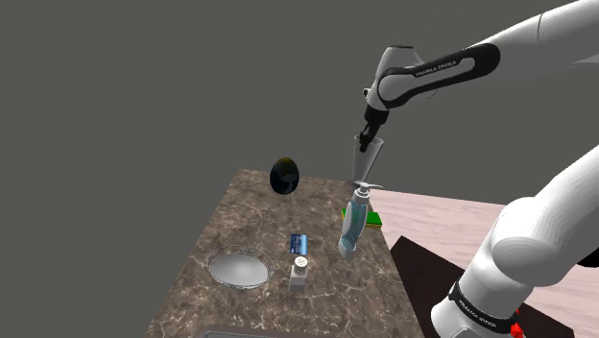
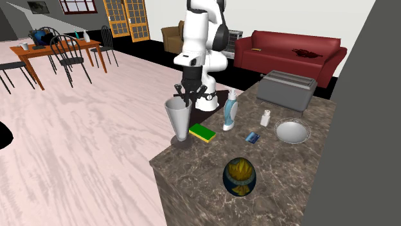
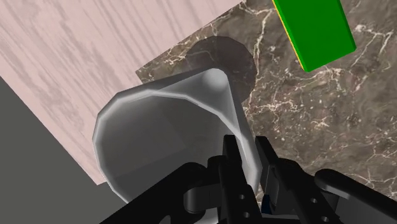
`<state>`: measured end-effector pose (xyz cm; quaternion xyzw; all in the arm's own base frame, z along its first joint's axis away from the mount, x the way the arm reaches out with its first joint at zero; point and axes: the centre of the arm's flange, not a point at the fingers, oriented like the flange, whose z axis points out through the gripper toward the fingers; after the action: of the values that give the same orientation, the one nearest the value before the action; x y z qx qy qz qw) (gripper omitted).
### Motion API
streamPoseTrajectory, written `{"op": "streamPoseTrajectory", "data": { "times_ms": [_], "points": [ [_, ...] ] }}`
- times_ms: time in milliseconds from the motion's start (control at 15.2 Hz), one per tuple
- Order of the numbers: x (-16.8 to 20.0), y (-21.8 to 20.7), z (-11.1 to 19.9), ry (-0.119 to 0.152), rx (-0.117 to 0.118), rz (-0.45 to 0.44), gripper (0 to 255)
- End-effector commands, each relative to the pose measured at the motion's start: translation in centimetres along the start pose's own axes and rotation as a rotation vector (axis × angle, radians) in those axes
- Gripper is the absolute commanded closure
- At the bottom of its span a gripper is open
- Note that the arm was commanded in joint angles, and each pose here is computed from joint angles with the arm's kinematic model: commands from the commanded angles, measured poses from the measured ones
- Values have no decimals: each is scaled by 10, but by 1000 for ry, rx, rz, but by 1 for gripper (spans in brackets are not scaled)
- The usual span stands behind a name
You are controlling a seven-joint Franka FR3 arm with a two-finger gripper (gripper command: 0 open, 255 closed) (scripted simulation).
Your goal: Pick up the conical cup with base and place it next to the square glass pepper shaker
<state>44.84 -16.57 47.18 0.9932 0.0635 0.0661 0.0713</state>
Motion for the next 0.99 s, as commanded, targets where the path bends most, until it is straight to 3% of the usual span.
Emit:
{"op": "streamPoseTrajectory", "data": {
  "times_ms": [0,924],
  "points": [
    [1,1,-11,0,0,0,255],
    [10,12,-83,0,0,0,255]
  ]
}}
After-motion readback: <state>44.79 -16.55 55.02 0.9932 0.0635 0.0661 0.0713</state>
